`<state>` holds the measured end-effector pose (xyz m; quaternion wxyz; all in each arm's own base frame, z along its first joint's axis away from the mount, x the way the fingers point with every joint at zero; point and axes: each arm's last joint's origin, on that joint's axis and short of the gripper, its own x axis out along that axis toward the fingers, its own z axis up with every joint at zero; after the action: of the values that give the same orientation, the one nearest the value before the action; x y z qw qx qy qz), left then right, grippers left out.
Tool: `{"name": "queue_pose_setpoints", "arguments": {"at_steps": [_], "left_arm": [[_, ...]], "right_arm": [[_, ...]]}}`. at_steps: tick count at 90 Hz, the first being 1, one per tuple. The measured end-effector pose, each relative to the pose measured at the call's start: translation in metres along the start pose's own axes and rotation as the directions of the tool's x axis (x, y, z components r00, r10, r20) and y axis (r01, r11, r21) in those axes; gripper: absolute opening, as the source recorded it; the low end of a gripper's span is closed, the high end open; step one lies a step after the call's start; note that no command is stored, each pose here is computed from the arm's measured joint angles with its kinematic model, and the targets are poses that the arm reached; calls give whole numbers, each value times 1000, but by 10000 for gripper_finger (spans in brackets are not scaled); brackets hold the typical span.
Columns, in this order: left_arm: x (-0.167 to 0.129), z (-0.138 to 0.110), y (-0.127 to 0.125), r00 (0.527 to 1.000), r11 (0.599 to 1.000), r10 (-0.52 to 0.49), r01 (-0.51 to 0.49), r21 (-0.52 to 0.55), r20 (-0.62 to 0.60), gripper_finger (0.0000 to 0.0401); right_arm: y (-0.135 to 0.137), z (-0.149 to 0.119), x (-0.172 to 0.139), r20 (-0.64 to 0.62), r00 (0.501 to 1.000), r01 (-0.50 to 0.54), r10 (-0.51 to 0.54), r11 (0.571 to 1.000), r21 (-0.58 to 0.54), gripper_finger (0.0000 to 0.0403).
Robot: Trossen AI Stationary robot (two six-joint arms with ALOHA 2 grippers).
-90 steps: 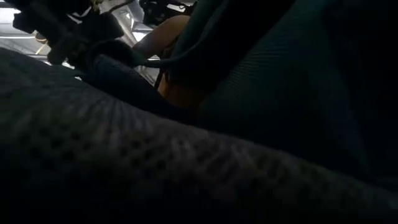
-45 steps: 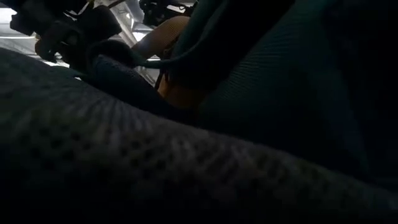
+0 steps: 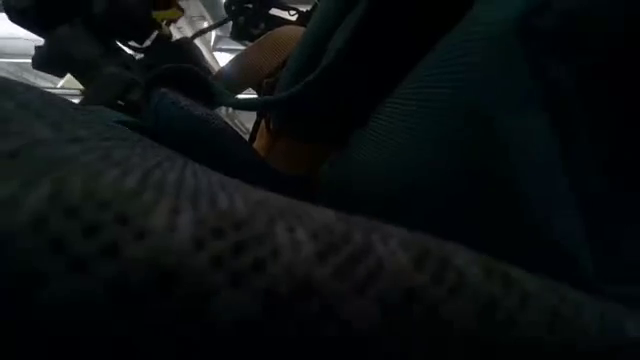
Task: Unpack backpack
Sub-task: Open the brown backpack
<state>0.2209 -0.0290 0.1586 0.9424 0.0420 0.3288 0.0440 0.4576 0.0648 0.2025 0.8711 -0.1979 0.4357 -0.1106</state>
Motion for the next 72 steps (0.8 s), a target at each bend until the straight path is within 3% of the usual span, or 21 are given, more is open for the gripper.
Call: {"name": "queue_pose_setpoints", "arguments": {"at_steps": [10,27,45,72], "left_arm": [[0,0,2,1000,1000,6,-6,-6,4,96],[-1,1,2,1000,1000,8,-8,11,5,11],[-12,9,3,998,1000,2,-4,29,68,2],[-26,15,6,993,999,-4,-1,41,114,0]], "right_arm": [[0,0,0,1,1000,0,0,1000,0,193],[0,1,0,5,1000,-2,2,1000,1,193],[2,4,-1,45,996,-82,82,997,-1,193],[2,11,-1,117,986,-118,116,993,10,193]]}}
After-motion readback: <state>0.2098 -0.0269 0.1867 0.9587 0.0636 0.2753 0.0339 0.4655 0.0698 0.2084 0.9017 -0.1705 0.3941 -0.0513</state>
